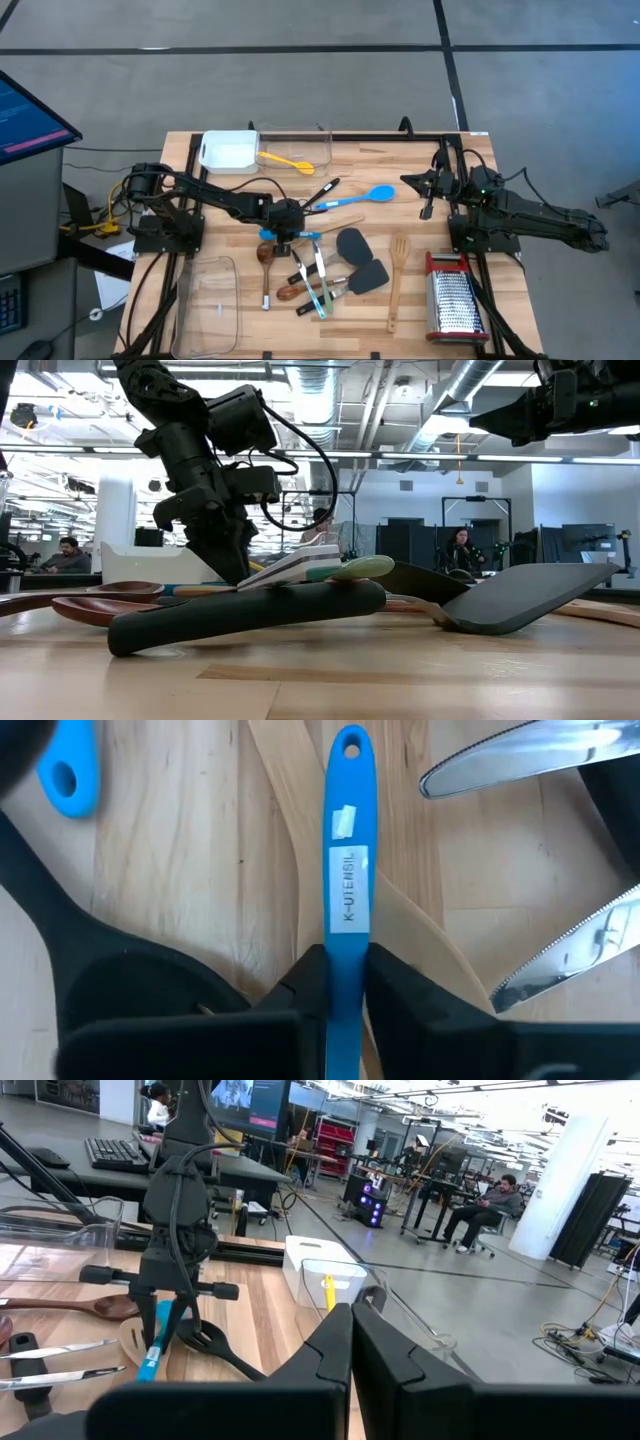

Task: Pick & Place Kitchen Items
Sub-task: Put the blue serving spoon into the top transparent bin

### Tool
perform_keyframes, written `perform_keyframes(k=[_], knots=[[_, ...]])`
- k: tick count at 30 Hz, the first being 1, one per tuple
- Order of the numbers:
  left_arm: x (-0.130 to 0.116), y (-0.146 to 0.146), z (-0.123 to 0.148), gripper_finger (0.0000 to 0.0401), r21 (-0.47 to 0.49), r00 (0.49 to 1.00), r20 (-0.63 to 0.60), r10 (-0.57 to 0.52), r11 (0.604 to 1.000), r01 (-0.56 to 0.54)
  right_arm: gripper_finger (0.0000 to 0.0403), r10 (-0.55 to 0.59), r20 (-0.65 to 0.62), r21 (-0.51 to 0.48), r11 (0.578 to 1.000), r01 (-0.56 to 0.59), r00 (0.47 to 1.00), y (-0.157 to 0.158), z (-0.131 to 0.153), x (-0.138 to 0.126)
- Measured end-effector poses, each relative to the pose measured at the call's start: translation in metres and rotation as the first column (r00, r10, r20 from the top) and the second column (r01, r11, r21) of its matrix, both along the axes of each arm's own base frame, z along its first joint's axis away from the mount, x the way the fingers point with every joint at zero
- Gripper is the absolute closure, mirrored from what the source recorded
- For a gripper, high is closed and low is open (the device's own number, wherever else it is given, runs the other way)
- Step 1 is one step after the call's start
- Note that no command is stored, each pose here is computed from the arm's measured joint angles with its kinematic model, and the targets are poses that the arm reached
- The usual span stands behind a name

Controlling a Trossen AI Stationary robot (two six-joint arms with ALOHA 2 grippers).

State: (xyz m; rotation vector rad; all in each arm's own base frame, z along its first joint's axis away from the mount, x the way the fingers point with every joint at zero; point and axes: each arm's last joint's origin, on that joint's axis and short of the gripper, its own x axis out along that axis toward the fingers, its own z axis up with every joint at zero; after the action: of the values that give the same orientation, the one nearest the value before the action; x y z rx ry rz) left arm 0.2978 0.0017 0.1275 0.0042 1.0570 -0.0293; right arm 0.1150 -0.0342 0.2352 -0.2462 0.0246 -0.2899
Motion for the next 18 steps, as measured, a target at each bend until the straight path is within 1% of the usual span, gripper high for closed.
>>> perform_keyframes(k=[4, 9, 18], knots=[[0.0002, -0.0003, 0.0001, 0.0385, -0.003, 1.000, 0.001, 0.003, 1.000, -0.003, 0.0401, 0.000, 0.000, 0.000, 1.000, 0.000, 1.000, 0.0000, 0.0000, 0.0000], [0.0001, -0.0002, 0.0001, 0.0380, -0.004, 1.000, 0.000, 0.004, 1.000, -0.004, 0.0401, 0.000, 0.000, 0.000, 1.000, 0.000, 1.000, 0.0000, 0.0000, 0.0000], [-0.0002, -0.0004, -0.0001, 0.0383, -0.005, 1.000, -0.003, 0.004, 1.000, -0.004, 0.0401, 0.000, 0.000, 0.000, 1.000, 0.000, 1.000, 0.0000, 0.0000, 0.0000]])
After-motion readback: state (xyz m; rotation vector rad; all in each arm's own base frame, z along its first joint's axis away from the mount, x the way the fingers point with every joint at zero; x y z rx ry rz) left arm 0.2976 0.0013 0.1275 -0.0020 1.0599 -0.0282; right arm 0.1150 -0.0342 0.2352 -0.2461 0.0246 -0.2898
